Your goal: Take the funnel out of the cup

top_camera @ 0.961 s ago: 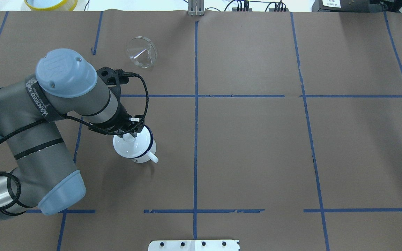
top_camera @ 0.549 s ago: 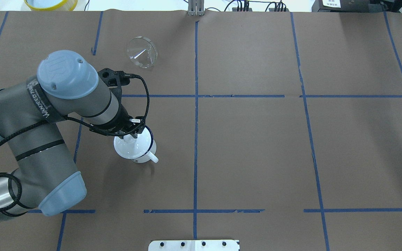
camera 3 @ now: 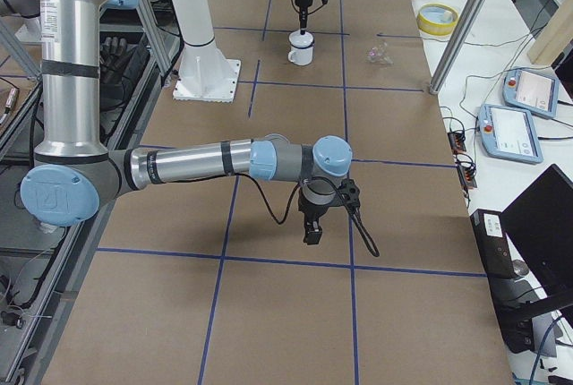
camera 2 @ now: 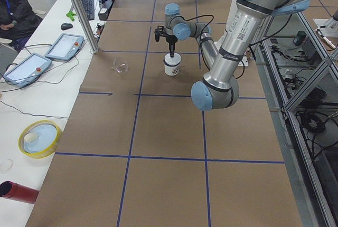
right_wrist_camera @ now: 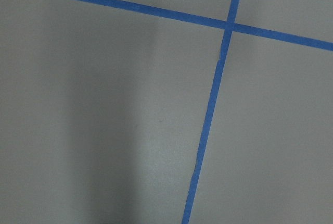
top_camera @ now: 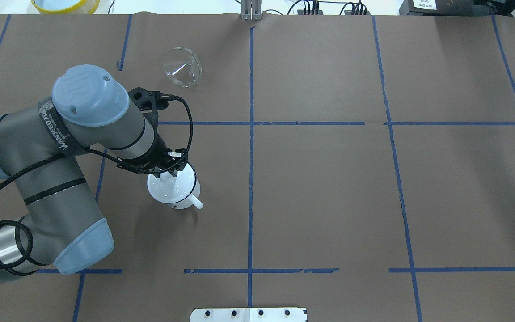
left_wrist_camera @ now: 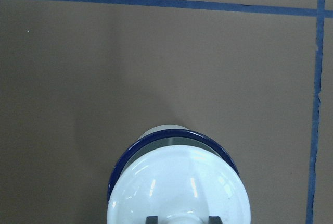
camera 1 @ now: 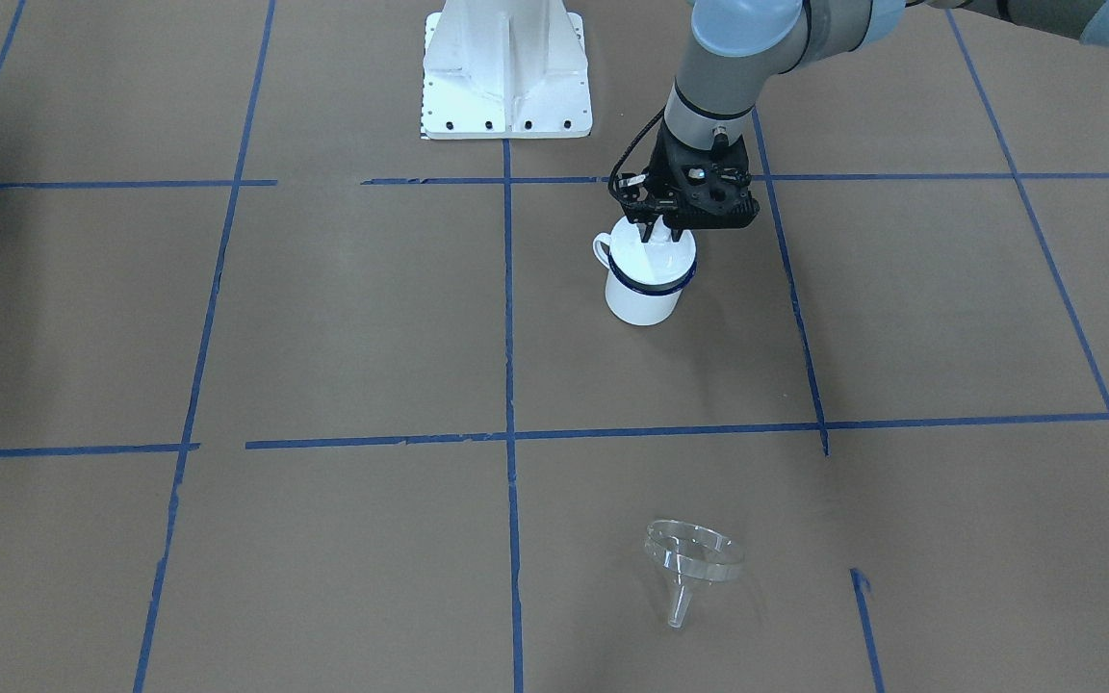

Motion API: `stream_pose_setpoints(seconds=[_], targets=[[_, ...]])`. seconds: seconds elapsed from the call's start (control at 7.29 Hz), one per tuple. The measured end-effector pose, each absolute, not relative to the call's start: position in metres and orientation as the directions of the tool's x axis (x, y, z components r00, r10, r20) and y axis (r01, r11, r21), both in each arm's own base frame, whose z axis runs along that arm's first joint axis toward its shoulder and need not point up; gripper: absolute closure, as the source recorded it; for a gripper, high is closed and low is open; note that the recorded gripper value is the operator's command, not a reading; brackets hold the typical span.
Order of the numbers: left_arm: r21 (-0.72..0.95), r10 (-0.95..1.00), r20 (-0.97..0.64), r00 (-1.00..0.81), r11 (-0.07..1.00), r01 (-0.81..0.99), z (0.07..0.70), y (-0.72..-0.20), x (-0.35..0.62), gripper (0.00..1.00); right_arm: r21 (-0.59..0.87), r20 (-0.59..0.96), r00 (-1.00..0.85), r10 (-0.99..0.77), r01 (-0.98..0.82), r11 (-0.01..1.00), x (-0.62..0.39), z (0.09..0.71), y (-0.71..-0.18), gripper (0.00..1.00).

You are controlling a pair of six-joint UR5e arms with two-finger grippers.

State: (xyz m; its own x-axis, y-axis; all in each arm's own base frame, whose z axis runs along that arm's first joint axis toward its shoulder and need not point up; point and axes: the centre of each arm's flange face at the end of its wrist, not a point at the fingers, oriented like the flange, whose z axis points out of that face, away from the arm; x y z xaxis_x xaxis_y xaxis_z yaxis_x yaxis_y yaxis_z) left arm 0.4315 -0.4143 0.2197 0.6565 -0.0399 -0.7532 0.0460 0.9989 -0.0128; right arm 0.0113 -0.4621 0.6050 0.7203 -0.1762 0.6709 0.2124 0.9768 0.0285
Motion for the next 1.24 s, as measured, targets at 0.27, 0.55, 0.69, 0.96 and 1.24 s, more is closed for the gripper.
stream_pose_setpoints(seconds=[0.27,0.55,0.69,0.96,1.24], targets=[[-0.014,-0.04,-0.752,0.658,0.999,0.046,0.2224,-0.4168,0.4351,1.0,0.029,0.671,0.72,-0.176,0.212,0.977,0.0113,0.605,-0.4621,0.0],[-0.013,-0.04,-0.752,0.658,0.999,0.046,0.2247,-0.419,0.4381,1.0,0.029,0.671,0.72,-0.176,0.212,0.977,0.0113,0.6048,-0.4622,0.0],[-0.013,-0.04,-0.752,0.658,0.999,0.046,0.2248,-0.4193,0.4385,0.8,0.029,0.671,0.72,-0.177,0.212,0.977,0.0113,0.6047,-0.4623,0.0],[-0.01,-0.037,-0.752,0.658,0.999,0.044,0.2251,-0.4196,0.4387,0.0,0.029,0.671,0.72,-0.176,0.212,0.977,0.0113,0.6049,-0.4622,0.0],[-0.002,-0.03,-0.754,0.656,0.999,0.044,0.2237,-0.4189,0.4372,0.0,0.029,0.671,0.72,-0.176,0.212,0.977,0.0113,0.6049,-0.4621,0.0]])
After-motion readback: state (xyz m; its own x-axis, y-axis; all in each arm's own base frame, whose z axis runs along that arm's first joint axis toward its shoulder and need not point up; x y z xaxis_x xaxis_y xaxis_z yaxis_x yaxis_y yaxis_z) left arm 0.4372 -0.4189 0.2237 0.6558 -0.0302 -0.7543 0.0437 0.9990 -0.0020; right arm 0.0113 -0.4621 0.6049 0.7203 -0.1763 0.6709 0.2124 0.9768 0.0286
